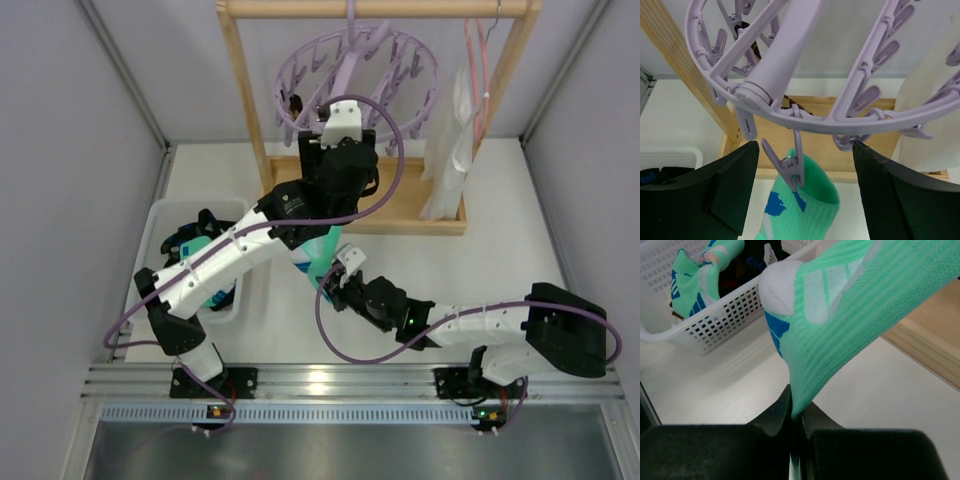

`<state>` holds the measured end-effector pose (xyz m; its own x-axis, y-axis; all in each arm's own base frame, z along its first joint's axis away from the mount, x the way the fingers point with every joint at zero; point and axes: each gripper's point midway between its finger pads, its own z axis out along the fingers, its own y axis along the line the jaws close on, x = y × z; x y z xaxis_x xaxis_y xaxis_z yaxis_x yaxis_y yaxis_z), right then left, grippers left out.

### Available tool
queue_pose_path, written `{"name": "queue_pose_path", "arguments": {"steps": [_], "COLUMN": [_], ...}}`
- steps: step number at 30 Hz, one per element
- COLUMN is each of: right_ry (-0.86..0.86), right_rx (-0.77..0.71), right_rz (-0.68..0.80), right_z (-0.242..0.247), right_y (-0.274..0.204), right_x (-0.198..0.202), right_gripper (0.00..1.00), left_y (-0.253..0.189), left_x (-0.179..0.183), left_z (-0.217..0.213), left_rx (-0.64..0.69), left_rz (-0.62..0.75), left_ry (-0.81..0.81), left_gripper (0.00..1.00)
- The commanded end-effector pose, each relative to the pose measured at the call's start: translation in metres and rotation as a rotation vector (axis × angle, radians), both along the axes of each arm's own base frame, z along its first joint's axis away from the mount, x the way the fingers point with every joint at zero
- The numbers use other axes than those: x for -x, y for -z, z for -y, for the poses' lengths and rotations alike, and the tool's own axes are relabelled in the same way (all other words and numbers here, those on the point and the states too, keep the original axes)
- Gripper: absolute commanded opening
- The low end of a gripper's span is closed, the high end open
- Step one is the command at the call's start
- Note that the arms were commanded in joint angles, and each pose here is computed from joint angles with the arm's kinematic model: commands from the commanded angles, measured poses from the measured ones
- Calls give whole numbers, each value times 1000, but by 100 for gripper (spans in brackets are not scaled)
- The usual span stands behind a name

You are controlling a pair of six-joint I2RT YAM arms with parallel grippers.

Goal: Remove the socks clipped to the hanger

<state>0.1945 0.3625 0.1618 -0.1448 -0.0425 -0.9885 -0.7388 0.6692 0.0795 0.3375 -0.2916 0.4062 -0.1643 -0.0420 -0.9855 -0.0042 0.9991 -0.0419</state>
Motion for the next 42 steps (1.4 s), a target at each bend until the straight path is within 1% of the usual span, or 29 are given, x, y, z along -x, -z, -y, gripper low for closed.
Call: {"name": "queue_pose_path", "arguments": {"steps": [1,3,8,9,12,18,20,25,26,27,28,29,31,33,35,36,39,40,41,42], "right_ry": [-9,-9,-18,-19,-27,-37,-37,-42,-42,-39,-40,-39,-39,-39,-36,-37,-35,-47,-61,-79], "right_rx": [-64,-62,-59,-54,-57,-52,-50,-48,-50,-49,-49,-49,-48,-50,-50,-52,-51,-42,-41,-34], "right_rz": [34,34,31,29,30,34,35,34,35,38,38,38,37,38,37,35,21,13,11,5], "right_z": [-13,-14,-17,-18,-20,-23,-23,-24,-24,-23,-23,-23,-23,-22,-20,-20,-15,-14,-15,-15], "right_y": [-26,-26,-25,-23,-24,-25,-24,-23,-23,-24,-24,-24,-23,-24,-23,-22,-16,-11,-10,-7], "right_x": [2,2,3,3,6,9,9,11,11,10,11,11,11,11,12,13,14,17,20,24], "right_gripper": [0,0,0,0,0,0,0,0,0,0,0,0,0,0,0,0,0,0,0,0], "left_y": [-15,-11,-5,-4,0,9,11,13,15,15,16,17,17,17,17,17,16,14,15,18], "left_x": [-5,-10,-18,-19,-23,-33,-35,-40,-41,-41,-41,-42,-44,-44,-45,-45,-44,-43,-42,-40], "left_z": [-10,-13,-13,-11,-10,-11,-12,-16,-16,-17,-17,-16,-15,-15,-15,-15,-13,-12,-11,-9], "left_rx": [55,64,66,67,65,61,55,54,52,52,50,48,47,47,49,50,54,61,65,65], "left_rz": [37,25,13,10,2,-16,-18,-22,-26,-26,-27,-28,-31,-31,-31,-32,-36,-35,-40,-49], "left_ry": [-41,-35,-33,-25,-25,-31,-36,-44,-43,-44,-44,-43,-40,-38,-35,-34,-15,-3,9,26], "left_gripper": [78,76,75,72,69,66,61,59,57,55,50,40,30,23,21,16,17,27,33,42]}}
